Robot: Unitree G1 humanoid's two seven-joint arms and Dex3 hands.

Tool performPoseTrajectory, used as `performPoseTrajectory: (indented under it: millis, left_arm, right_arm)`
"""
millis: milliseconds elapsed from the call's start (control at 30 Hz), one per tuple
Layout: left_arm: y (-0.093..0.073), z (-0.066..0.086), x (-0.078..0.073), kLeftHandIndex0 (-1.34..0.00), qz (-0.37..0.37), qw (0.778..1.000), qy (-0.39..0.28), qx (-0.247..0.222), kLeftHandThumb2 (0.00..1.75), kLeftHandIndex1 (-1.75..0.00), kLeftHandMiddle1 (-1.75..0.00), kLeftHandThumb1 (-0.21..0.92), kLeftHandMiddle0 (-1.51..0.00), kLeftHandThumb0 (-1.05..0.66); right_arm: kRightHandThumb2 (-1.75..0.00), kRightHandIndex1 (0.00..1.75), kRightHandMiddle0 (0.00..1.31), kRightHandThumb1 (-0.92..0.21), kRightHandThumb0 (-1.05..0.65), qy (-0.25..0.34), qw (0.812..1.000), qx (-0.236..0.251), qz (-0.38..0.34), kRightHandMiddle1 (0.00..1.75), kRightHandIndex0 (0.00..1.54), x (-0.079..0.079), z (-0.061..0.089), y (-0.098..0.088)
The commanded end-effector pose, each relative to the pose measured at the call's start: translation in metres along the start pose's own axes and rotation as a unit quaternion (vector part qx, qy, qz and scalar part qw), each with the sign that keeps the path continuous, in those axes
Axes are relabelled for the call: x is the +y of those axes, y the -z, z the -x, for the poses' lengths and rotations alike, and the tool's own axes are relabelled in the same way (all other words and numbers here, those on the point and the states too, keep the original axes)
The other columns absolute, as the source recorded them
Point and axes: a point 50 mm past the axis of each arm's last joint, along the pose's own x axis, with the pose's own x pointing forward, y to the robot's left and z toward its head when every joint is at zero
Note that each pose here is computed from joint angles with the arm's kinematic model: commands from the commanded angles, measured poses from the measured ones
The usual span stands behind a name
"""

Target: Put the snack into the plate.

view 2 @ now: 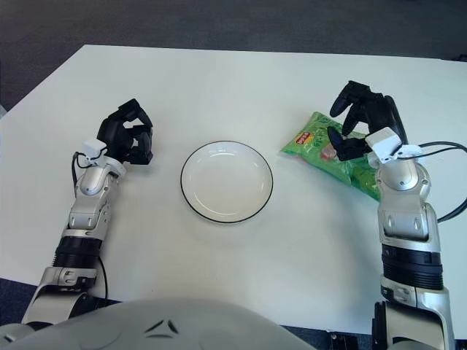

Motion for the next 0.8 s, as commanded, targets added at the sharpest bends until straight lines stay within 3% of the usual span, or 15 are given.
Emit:
performPoseTrajectory:
  millis: [0,133,300,333,467,500,533,600,733,767]
  left_arm:
    - [0.017,0.015,-0.002,-0.68,0.016,0.999,-0.011,0.031,1.42,-1.75,-1.75,0.23,-1.32,-0.51]
    - [0.016,0.015,-0.002,-0.68,0.018,0.999,-0.011,0.028,1.42,-1.75,-1.75,0.23,-1.32,-0.51]
    - [0.017,0.016,-0.002,-0.68,0.018,0.999,-0.009,0.027,1.42,-1.75,-1.75,0.23,-1.32,-0.51]
    - [0.017,0.016,-0.002,-0.68,0.017,0.999,-0.008,0.028,1.42,-1.75,-1.75,0.23,-1.32,-0.51]
    - [0.017,0.015,-0.003,-0.68,0.014,0.999,-0.008,0.03,1.42,-1.75,-1.75,0.23,-1.31,-0.51]
    - [0.017,0.015,-0.003,-0.68,0.014,0.999,-0.008,0.03,1.42,-1.75,-1.75,0.23,-1.31,-0.51]
    - [0.017,0.015,-0.003,-0.68,0.014,0.999,-0.008,0.03,1.42,-1.75,-1.75,0.23,-1.31,-0.51]
    - [0.017,0.015,-0.003,-0.68,0.013,0.999,-0.008,0.03,1.42,-1.75,-1.75,0.23,-1.31,-0.51]
    - [0.018,0.014,-0.003,-0.68,0.013,0.999,-0.007,0.031,1.42,-1.75,-1.75,0.23,-1.31,-0.51]
    - [0.018,0.014,-0.003,-0.68,0.013,0.999,-0.006,0.031,1.42,-1.75,-1.75,0.23,-1.31,-0.51]
  right_arm:
    - [-1.69,1.71,0.64,0.02,0.0,-0.01,1.0,-0.01,0.019,1.75,0.87,-0.009,-0.003,0.002]
    - [-1.7,1.66,0.65,0.05,0.0,-0.026,0.994,-0.042,0.096,1.75,0.92,-0.01,-0.001,-0.004]
    - [-1.68,1.65,0.63,0.03,-0.01,-0.042,0.984,-0.042,0.169,1.75,0.91,-0.016,0.006,-0.019]
    - [-1.64,1.66,0.61,-0.01,-0.01,-0.046,0.98,-0.035,0.192,1.75,0.88,-0.017,0.007,-0.019]
    - [-1.18,1.59,0.37,-0.39,-0.01,-0.058,0.966,-0.01,0.251,1.75,0.62,-0.019,0.007,-0.017]
    - [-1.13,1.57,0.35,-0.43,-0.01,-0.06,0.963,-0.006,0.262,1.75,0.59,-0.019,0.007,-0.016]
    - [-1.05,1.59,0.34,-0.49,-0.09,-0.064,0.959,-0.002,0.275,1.75,0.5,-0.02,0.007,-0.016]
    - [-0.82,1.64,0.15,-0.64,-0.54,-0.071,0.953,0.002,0.294,1.75,0.29,-0.02,0.007,-0.017]
    - [-0.65,1.59,0.04,-0.76,-0.81,-0.091,0.94,0.011,0.33,1.72,0.14,-0.022,0.007,-0.02]
    - [-0.6,1.49,0.02,-0.79,-0.87,-0.1,0.935,0.016,0.339,1.64,0.09,-0.023,0.006,-0.022]
